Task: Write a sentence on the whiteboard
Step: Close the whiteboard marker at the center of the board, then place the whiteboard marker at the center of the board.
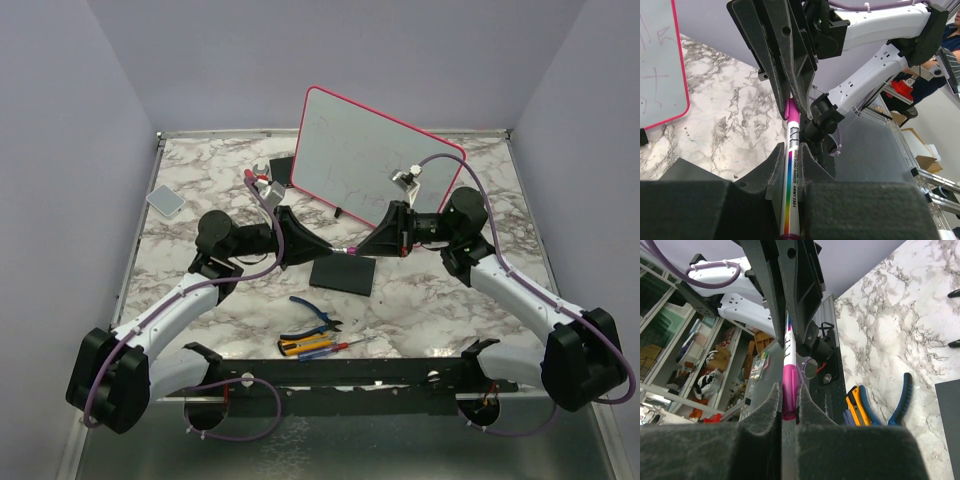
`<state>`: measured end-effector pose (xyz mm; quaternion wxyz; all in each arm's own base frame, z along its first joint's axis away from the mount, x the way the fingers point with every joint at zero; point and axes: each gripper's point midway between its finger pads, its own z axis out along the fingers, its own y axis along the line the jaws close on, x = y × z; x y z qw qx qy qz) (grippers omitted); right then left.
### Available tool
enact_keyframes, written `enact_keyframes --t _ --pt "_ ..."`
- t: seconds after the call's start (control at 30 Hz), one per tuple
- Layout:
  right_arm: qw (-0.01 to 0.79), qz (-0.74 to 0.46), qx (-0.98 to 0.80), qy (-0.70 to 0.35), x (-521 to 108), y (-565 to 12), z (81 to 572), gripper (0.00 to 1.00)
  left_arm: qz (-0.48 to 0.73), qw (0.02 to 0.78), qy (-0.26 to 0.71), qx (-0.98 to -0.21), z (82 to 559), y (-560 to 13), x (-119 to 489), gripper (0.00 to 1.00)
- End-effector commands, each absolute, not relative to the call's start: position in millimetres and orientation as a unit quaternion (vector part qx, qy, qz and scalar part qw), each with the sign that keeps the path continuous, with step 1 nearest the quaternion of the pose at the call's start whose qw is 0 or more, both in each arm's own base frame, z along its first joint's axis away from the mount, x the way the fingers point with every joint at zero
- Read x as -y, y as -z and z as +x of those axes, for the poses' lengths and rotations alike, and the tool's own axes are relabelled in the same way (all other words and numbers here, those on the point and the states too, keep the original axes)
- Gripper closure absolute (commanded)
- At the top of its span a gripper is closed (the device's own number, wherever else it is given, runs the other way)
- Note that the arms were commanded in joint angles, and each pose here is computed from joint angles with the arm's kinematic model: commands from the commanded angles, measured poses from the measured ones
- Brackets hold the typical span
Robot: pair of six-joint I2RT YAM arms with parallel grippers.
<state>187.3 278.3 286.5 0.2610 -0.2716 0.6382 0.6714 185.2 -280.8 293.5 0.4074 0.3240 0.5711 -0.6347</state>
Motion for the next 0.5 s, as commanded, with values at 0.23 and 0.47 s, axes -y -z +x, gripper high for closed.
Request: enact_keyframes --t 0.23,0.47 --pt "0.402 -0.245 -0.704 -0.532 -286 -291 221 0.22 0.253 0.501 0.469 -0.683 237 -253 266 1.00" --pt "0.513 -0.112 -0.765 -0.373 -228 -281 267 0.11 0.060 0.576 0.307 -0.755 279 -207 194 1.00"
